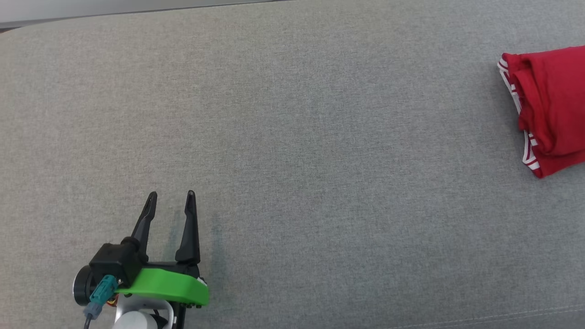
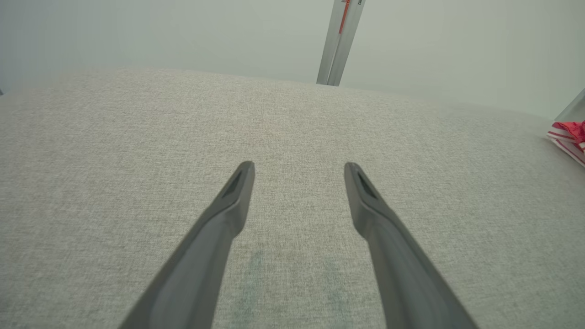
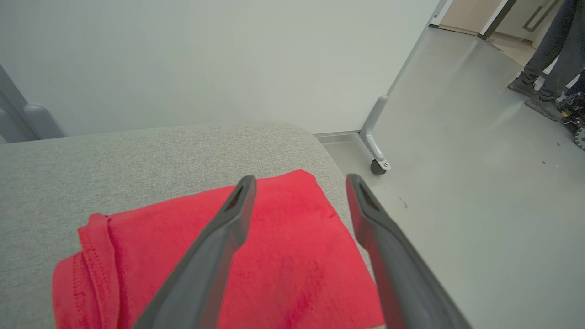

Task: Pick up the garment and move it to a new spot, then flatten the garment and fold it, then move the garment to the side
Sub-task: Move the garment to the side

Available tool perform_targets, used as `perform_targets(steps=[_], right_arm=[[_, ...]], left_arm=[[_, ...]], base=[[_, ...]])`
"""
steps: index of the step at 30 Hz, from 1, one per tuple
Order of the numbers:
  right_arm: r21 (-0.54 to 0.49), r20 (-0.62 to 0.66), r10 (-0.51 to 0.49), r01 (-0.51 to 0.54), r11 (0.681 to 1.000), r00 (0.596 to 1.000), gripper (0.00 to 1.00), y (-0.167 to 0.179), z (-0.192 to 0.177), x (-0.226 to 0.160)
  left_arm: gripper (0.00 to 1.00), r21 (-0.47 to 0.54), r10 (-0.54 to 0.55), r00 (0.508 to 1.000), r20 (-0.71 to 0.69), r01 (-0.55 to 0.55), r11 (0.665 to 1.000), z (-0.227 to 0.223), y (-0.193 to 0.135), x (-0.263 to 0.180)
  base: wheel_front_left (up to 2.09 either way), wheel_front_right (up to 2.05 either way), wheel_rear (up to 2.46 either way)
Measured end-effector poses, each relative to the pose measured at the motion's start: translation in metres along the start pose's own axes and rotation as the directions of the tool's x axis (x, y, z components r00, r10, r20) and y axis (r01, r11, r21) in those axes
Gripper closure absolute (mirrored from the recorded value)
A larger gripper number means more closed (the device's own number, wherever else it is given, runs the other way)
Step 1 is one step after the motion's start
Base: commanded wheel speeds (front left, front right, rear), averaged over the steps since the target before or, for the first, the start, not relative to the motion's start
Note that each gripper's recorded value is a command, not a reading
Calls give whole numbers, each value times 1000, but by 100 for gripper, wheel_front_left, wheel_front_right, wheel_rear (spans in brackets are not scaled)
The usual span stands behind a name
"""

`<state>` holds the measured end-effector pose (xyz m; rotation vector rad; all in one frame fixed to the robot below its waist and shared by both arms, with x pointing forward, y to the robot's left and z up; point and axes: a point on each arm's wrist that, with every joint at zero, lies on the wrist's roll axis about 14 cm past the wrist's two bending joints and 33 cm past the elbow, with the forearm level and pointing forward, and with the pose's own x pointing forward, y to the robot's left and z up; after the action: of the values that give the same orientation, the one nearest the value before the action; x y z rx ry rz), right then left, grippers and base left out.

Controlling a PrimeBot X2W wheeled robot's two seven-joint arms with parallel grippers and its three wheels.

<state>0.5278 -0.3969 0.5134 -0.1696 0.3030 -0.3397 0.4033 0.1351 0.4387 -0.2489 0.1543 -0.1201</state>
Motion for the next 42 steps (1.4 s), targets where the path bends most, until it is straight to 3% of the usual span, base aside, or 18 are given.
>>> perform_targets(steps=[10,14,19,25,33,36,42], right_arm=[[-22,141,121,-119,993,983,0,46,37,-14],[-22,227,205,-205,978,952,0,80,54,-31],[-9,344,316,-333,943,884,0,130,67,-67],[66,433,351,-417,907,831,0,157,50,-117],[133,446,352,-450,883,823,0,173,8,-180],[121,460,356,-454,883,814,0,171,4,-198],[174,466,373,-497,850,802,0,174,-6,-222]], left_arm=[[0,0,-22,999,28,22,1000,10,-7,1],[0,-3,-10,998,66,10,1000,22,-5,1],[0,-4,45,993,108,-45,999,35,7,-4],[0,8,91,986,141,-93,996,45,16,-18],[0,-4,154,973,173,-156,988,50,31,-49],[0,26,175,969,175,-183,983,48,39,-61],[0,15,176,971,160,-181,983,39,37,-77]], base=[[0,0,0],[0,0,0],[0,0,0],[0,0,0],[0,0,0],[0,0,0],[0,0,0]])
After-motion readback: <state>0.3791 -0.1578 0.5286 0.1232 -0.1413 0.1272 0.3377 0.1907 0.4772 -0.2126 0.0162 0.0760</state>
